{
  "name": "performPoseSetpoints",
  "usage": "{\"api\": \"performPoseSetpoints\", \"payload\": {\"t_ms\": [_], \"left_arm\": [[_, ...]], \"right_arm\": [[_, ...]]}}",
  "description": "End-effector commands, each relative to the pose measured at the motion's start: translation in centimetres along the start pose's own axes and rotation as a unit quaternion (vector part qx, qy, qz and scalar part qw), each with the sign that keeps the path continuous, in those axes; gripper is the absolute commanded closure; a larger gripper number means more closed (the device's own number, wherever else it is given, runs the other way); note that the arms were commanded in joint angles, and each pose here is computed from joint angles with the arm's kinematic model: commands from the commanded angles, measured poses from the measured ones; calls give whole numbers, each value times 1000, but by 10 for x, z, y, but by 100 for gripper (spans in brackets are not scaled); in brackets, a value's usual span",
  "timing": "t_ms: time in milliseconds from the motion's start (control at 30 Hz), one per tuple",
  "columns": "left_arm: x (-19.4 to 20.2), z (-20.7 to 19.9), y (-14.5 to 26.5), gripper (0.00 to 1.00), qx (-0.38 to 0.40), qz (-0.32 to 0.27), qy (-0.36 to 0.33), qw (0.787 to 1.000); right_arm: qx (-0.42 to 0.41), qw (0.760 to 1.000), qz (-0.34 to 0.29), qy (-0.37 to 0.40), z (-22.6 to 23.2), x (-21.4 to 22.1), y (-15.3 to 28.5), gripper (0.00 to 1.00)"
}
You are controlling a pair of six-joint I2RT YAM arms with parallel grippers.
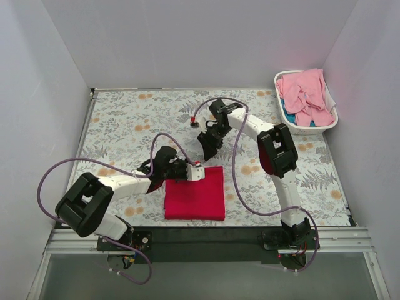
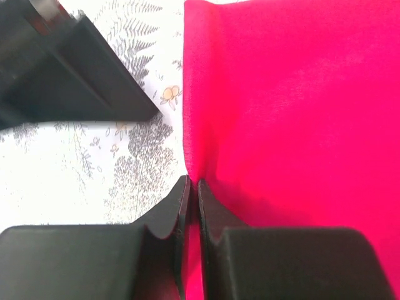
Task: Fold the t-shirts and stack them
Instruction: Fold the tshirt
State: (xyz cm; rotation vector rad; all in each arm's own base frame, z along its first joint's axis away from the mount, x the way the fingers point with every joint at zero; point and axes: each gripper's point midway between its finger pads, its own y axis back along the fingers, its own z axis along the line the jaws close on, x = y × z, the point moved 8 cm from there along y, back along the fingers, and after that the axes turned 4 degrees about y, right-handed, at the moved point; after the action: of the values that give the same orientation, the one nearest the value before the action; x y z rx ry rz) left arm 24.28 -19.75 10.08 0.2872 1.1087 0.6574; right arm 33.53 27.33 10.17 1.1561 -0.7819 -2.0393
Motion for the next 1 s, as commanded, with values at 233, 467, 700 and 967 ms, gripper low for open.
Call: {"api": "performPoseSetpoints", "payload": {"t_ms": [233,467,700,967], "left_arm": [[-4,51,18,66,-53,6,119,992],[-17,73,81,57,-12,-9,401,916],[17,53,102,53,-19,24,585,810],[45,34,93,51,2,62,655,753]], "right_arm": [[41,992,-110,-49,-2,3,100,41],[-19,986,-146,-85,27,24,101,40],[-45,980,-160,-113,42,28,80,53],[11,983,-133,-125,24,44,58,41]]}}
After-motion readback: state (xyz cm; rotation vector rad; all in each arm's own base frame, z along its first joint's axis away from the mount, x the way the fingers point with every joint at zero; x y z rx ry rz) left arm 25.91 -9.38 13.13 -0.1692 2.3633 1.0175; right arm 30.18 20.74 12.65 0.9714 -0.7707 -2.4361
